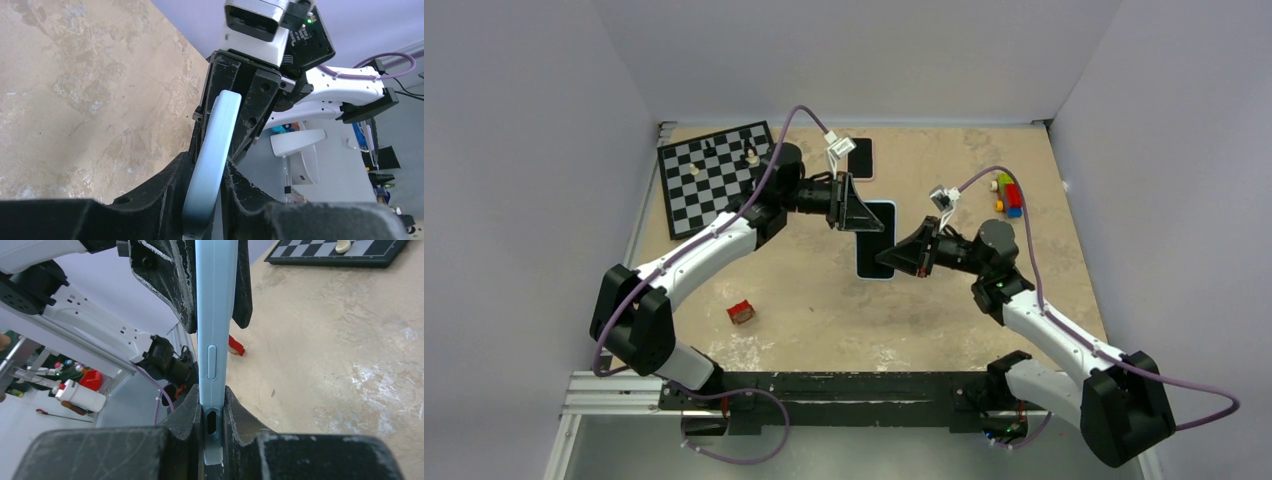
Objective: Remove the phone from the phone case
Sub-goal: Adjust the phone, then remove the phone case from the phone.
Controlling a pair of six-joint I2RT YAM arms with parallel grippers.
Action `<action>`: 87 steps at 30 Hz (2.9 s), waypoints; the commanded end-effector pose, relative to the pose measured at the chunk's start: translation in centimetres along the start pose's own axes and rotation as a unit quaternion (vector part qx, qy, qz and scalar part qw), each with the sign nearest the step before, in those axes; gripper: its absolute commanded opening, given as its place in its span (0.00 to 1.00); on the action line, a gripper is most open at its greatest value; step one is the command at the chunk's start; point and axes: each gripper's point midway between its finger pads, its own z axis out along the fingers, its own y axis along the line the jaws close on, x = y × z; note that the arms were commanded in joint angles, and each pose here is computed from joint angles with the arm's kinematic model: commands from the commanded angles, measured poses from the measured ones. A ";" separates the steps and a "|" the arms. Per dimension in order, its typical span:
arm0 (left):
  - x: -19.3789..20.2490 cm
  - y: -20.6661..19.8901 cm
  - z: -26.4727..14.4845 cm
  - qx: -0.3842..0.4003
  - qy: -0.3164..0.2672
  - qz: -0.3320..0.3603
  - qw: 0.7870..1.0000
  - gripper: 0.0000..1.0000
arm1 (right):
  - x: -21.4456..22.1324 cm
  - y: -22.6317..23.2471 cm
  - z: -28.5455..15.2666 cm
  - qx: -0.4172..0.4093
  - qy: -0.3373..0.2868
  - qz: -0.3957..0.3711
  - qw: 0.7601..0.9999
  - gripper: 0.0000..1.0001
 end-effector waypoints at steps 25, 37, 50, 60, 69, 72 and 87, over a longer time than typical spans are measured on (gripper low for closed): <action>-1.2 -7.4 -2.7 0.073 0.001 0.107 0.992 0.00 | 3.3 4.9 -2.4 -0.134 0.086 -0.101 0.982 0.50; -1.1 -7.1 -2.4 0.078 0.004 0.095 0.992 0.00 | 3.5 4.8 -1.8 -0.152 0.095 -0.102 0.979 0.41; -1.1 -6.7 -1.6 0.084 0.029 0.006 0.996 0.00 | 3.2 5.3 -0.7 -0.158 0.081 -0.155 0.972 0.05; 0.6 -6.3 -1.5 0.100 0.059 -0.115 0.987 0.00 | 1.0 6.7 0.8 -0.126 0.034 -0.266 0.955 0.00; 3.3 -4.3 -2.1 0.044 0.043 -0.193 0.979 0.00 | -1.7 7.6 1.3 -0.102 -0.007 -0.349 0.932 0.00; 3.4 -4.4 -2.0 0.043 0.036 -0.209 0.976 0.00 | -2.5 8.0 1.5 -0.106 -0.016 -0.371 0.922 0.00; 4.7 -3.7 -1.0 0.021 0.039 -0.244 0.969 0.00 | -5.3 10.4 1.4 -0.112 -0.047 -0.433 0.893 0.00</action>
